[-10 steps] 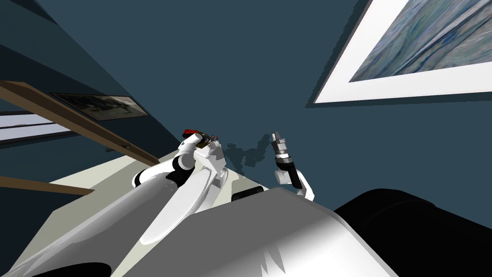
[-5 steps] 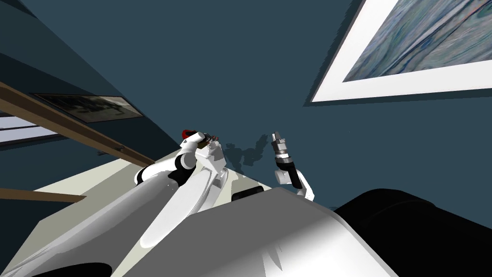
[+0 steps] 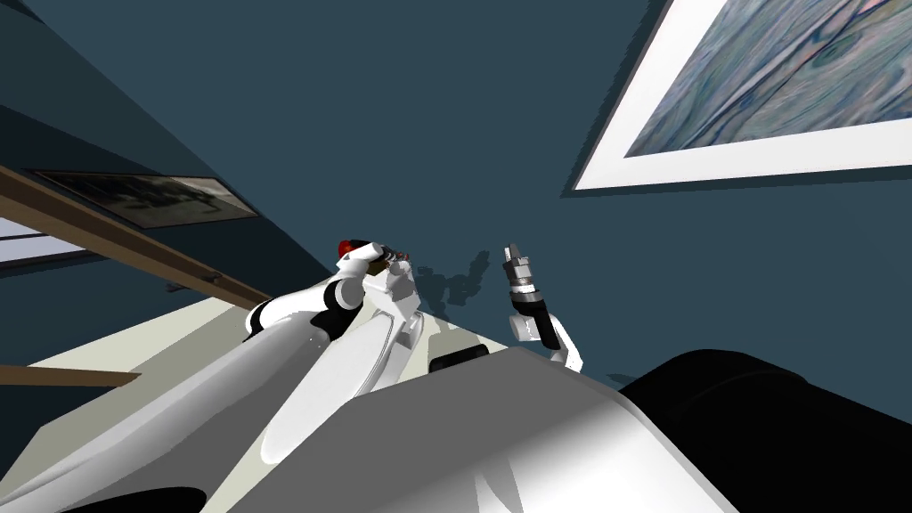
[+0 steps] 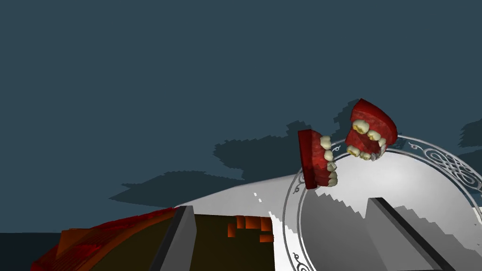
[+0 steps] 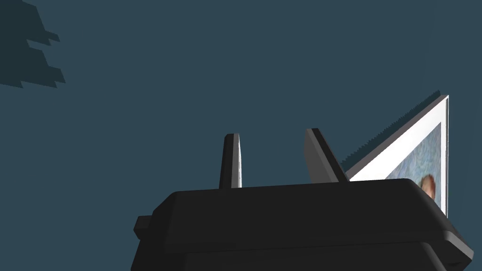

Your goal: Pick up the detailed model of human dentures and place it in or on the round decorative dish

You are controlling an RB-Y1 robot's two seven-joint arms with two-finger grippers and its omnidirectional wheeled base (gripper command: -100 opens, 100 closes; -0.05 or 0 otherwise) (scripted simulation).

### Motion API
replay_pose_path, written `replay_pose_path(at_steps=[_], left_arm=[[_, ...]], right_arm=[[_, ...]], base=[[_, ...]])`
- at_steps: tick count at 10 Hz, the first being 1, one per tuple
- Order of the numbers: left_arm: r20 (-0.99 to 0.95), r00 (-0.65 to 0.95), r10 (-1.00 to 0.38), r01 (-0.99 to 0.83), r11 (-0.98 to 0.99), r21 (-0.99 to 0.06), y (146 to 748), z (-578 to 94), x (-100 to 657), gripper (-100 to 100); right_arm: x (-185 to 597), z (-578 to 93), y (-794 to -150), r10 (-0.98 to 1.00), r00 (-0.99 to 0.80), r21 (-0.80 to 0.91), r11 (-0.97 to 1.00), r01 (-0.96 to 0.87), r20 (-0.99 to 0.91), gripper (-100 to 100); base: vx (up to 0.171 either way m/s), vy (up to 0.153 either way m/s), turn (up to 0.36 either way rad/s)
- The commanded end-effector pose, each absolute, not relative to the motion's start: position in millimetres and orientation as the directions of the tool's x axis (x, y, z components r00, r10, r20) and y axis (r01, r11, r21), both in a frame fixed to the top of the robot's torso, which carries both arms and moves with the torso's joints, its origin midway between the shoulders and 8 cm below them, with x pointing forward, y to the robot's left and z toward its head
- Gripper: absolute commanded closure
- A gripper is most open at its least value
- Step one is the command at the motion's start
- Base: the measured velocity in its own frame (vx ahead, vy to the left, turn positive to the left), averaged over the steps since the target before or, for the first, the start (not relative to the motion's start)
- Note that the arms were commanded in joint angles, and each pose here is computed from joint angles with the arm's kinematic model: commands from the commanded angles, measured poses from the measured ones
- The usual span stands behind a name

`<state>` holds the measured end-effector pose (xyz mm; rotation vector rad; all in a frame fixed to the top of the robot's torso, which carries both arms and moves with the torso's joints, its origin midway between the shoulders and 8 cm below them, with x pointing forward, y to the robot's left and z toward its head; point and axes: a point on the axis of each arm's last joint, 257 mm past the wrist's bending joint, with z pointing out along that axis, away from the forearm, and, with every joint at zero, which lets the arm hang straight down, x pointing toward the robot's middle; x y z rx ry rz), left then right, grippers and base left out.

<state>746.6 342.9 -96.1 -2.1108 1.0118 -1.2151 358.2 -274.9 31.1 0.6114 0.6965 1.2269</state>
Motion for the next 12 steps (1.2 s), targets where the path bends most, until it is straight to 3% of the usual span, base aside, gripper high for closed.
replay_pose_path(at_steps=[1,8,12], left_arm=[[0.487,0.332,-0.808,-0.355,-0.585,-0.729,336,-91,749,-100],[0.521,0.333,-0.786,-0.302,-0.612,-0.731,330,-63,757,-100],[0.51,0.373,-0.775,-0.321,-0.623,-0.713,325,-80,752,-100]], right_arm=[[358,31,-275,0.972,0.186,0.747,0.232,-0.623,-0.146,0],[358,31,-275,0.972,0.186,0.747,0.232,-0.623,-0.146,0],[358,31,-275,0.972,0.186,0.747,0.232,-0.623,-0.146,0]], base=[[-0.026,0.081,-0.108],[-0.019,0.043,-0.033],[-0.02,0.046,-0.05]])
